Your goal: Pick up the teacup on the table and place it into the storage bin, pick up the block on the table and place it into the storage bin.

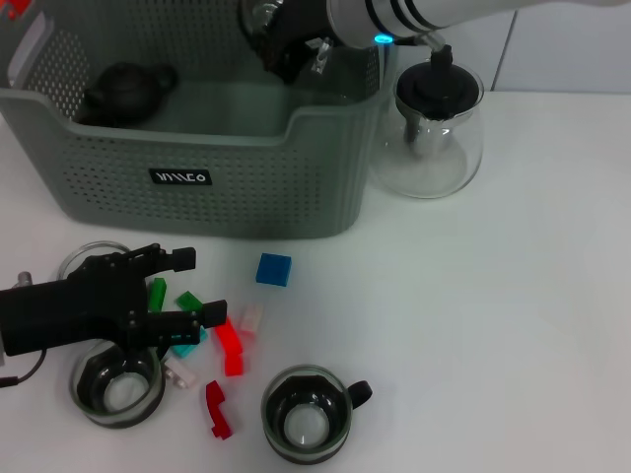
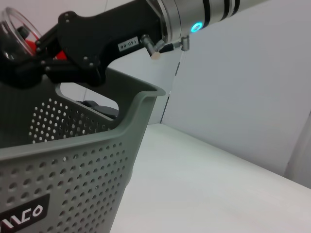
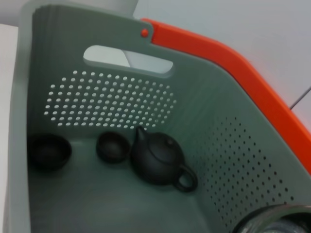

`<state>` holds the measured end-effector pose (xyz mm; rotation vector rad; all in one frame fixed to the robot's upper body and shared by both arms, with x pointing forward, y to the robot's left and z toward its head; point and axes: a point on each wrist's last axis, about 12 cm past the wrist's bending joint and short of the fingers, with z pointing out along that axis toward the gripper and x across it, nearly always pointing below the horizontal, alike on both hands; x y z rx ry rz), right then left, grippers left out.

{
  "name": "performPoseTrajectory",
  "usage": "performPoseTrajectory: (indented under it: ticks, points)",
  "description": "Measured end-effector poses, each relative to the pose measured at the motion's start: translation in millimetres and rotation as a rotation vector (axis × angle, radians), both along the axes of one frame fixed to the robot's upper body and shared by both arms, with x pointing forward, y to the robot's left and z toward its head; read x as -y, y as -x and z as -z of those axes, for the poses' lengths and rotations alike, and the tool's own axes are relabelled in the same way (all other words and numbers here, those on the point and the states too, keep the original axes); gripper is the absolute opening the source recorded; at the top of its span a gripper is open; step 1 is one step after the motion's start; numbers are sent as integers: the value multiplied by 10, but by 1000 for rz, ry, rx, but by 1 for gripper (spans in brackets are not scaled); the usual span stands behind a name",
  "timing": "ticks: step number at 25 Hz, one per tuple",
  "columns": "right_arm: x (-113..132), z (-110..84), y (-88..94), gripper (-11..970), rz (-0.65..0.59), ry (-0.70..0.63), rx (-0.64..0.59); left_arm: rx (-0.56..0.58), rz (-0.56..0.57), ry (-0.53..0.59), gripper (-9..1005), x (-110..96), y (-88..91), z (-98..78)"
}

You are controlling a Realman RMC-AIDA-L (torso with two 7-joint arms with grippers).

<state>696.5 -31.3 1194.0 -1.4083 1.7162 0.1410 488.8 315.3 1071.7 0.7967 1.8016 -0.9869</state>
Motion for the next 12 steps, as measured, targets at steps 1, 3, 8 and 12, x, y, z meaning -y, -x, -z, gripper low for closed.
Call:
performPoseTrajectory:
  ticks: [1, 3, 8, 12]
  points:
    - [9, 13, 3, 53, 2, 0, -3, 0, 0, 0, 943, 1, 0, 1]
    - [24, 38, 9, 53, 5, 0, -8, 0, 0, 0, 943, 3, 0, 2]
    - [61, 89, 21, 54, 13, 1, -20, 0, -1, -1, 943, 1, -1, 1]
    - [70, 120, 37, 55, 14, -7, -31, 2, 0, -2, 943, 1, -4, -1]
